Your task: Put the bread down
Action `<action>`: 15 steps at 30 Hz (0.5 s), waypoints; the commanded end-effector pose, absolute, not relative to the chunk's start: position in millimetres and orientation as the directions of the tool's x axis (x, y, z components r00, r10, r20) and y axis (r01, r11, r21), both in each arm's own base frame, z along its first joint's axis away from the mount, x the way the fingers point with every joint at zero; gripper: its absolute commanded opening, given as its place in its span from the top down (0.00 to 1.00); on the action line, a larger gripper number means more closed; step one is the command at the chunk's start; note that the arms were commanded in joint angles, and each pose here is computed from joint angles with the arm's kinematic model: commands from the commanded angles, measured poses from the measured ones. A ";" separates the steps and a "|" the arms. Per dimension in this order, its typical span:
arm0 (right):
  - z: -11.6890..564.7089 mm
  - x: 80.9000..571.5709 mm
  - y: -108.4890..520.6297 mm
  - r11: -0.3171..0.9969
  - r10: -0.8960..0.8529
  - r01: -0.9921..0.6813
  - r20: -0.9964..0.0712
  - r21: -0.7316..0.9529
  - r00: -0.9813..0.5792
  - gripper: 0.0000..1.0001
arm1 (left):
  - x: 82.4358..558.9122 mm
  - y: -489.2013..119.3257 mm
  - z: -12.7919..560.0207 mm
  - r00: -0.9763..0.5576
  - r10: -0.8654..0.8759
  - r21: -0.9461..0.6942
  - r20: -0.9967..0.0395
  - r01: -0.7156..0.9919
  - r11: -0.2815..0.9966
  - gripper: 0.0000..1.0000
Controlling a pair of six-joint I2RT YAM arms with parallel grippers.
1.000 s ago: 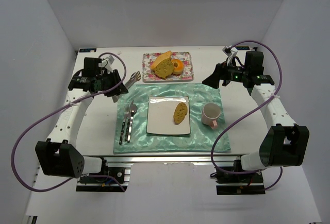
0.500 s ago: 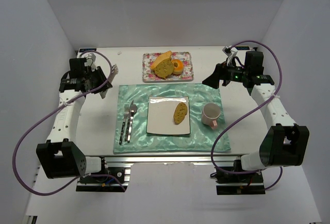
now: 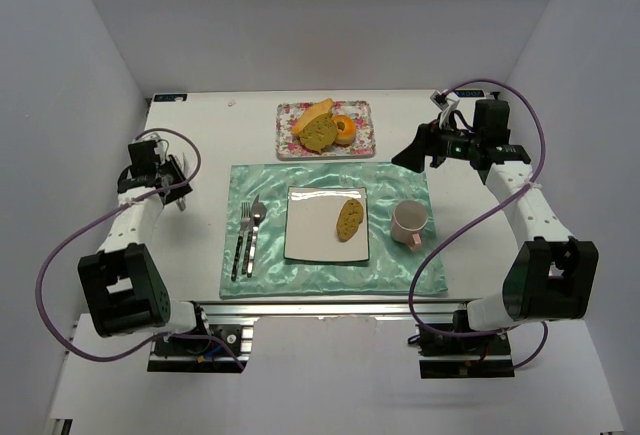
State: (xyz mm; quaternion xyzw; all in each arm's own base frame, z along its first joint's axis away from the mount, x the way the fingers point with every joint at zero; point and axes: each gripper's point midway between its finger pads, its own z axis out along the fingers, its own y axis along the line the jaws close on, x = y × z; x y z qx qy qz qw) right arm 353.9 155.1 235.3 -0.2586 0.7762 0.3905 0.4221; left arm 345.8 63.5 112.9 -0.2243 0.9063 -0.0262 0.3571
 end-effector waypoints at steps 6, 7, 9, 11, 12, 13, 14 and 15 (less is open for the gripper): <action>251.7 359.3 154.2 0.554 -0.076 -0.758 -0.886 0.344 -0.457 0.16 | 369.9 76.0 103.5 -0.611 -0.380 -0.175 -0.695 -0.369 0.913 0.55; 251.4 359.1 153.5 0.556 -0.075 -0.756 -0.885 0.344 -0.459 0.16 | 368.5 76.3 102.4 -0.612 -0.380 -0.173 -0.694 -0.370 0.913 0.55; 249.9 358.5 153.8 0.557 -0.076 -0.755 -0.883 0.347 -0.463 0.16 | 365.7 76.1 101.6 -0.611 -0.375 -0.170 -0.697 -0.368 0.914 0.55; 250.1 359.1 154.0 0.555 -0.076 -0.755 -0.883 0.348 -0.462 0.16 | 363.4 76.3 99.2 -0.616 -0.372 -0.164 -0.695 -0.368 0.915 0.54; 249.5 359.3 154.0 0.555 -0.077 -0.756 -0.883 0.347 -0.463 0.16 | 362.7 76.9 94.9 -0.622 -0.371 -0.160 -0.689 -0.369 0.916 0.52; 248.9 359.7 154.1 0.555 -0.076 -0.754 -0.881 0.351 -0.466 0.16 | 359.3 76.7 87.7 -0.636 -0.374 -0.156 -0.674 -0.372 0.915 0.49; 249.6 360.2 154.2 0.554 -0.077 -0.756 -0.882 0.349 -0.464 0.16 | 357.0 77.1 81.3 -0.651 -0.378 -0.153 -0.658 -0.377 0.914 0.43; 249.9 360.2 154.5 0.551 -0.077 -0.757 -0.883 0.350 -0.464 0.16 | 353.2 77.8 74.2 -0.669 -0.387 -0.148 -0.634 -0.385 0.911 0.39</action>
